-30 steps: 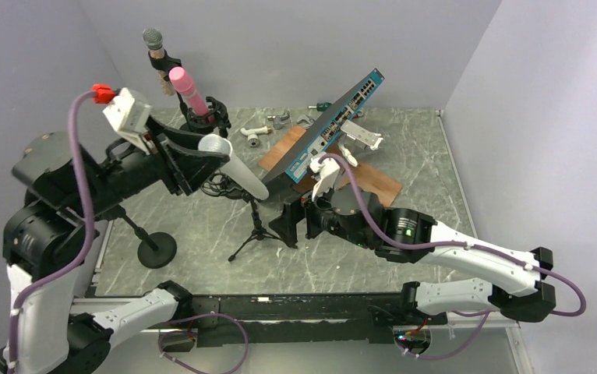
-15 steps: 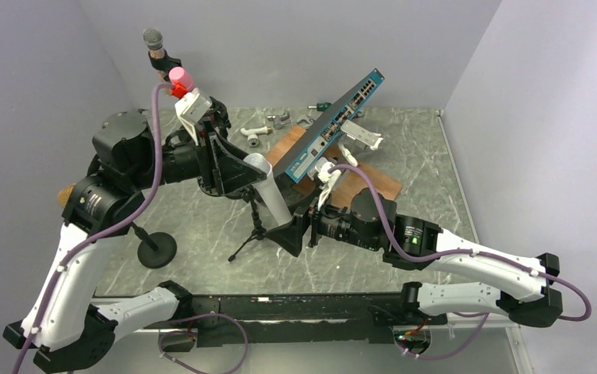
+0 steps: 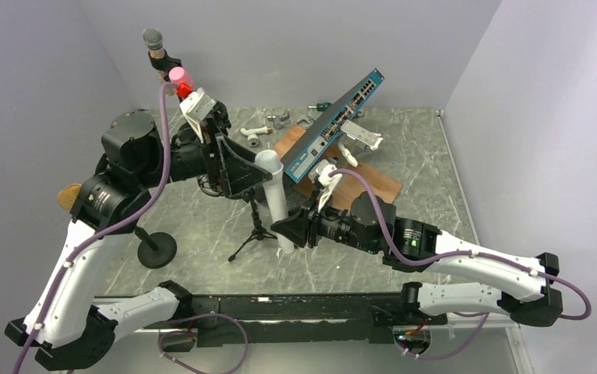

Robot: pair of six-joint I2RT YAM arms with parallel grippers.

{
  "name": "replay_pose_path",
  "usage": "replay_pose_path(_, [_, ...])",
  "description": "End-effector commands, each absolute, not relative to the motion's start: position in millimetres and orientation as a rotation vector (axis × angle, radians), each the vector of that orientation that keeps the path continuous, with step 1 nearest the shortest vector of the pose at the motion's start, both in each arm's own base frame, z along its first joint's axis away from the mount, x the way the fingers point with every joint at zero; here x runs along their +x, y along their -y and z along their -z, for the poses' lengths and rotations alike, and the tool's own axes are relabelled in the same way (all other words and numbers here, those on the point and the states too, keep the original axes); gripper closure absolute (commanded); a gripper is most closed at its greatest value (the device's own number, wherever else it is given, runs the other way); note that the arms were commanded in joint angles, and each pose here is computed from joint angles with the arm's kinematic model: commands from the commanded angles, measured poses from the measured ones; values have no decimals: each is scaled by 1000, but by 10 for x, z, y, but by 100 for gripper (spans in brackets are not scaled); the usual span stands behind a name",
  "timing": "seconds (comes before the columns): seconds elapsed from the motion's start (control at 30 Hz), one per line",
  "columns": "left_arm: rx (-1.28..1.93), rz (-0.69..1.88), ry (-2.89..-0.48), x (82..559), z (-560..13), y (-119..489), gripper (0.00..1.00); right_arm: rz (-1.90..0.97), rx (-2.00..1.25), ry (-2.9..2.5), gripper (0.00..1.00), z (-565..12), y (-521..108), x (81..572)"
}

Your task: Remove the microphone from the stand

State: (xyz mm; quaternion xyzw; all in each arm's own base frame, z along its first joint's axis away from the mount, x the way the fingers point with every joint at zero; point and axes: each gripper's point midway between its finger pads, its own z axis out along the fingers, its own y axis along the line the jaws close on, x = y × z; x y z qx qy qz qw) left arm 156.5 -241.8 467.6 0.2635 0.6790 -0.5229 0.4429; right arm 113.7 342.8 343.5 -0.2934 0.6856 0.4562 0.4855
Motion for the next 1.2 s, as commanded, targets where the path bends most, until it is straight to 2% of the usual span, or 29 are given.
replay_pose_path(0.0, [561,1060,-1626,1695,-4822,2127,2,-1009,-508,-1697,100,-3457,-3129,1390])
replay_pose_path(0.1, [458,904,-1610,1800,-4779,1875,1,-987,-436,-1698,100,-3299,-2923,1417])
replay_pose_path(0.3, [375,775,-1579,1884,-4741,1646,1,-910,-264,-1763,100,-3016,-2454,1477])
replay_pose_path(0.43, [357,741,-1575,1922,-4735,1597,1,-806,-111,-1868,100,-2681,-2068,1515])
replay_pose_path(0.63, [346,733,-1572,1970,-4702,1602,1,-665,319,-1956,100,-2300,-1408,1582])
replay_pose_path(0.83, [357,740,-1583,2007,-4626,1648,0,-360,625,-2009,100,-1956,-791,1551])
replay_pose_path(1.03, [369,746,-1582,2005,-4605,1669,1,-241,638,-1997,100,-1977,-728,1634])
replay_pose_path(1.17, [381,770,-1576,1973,-4610,1698,1,-178,598,-2108,100,-1888,-802,1982])
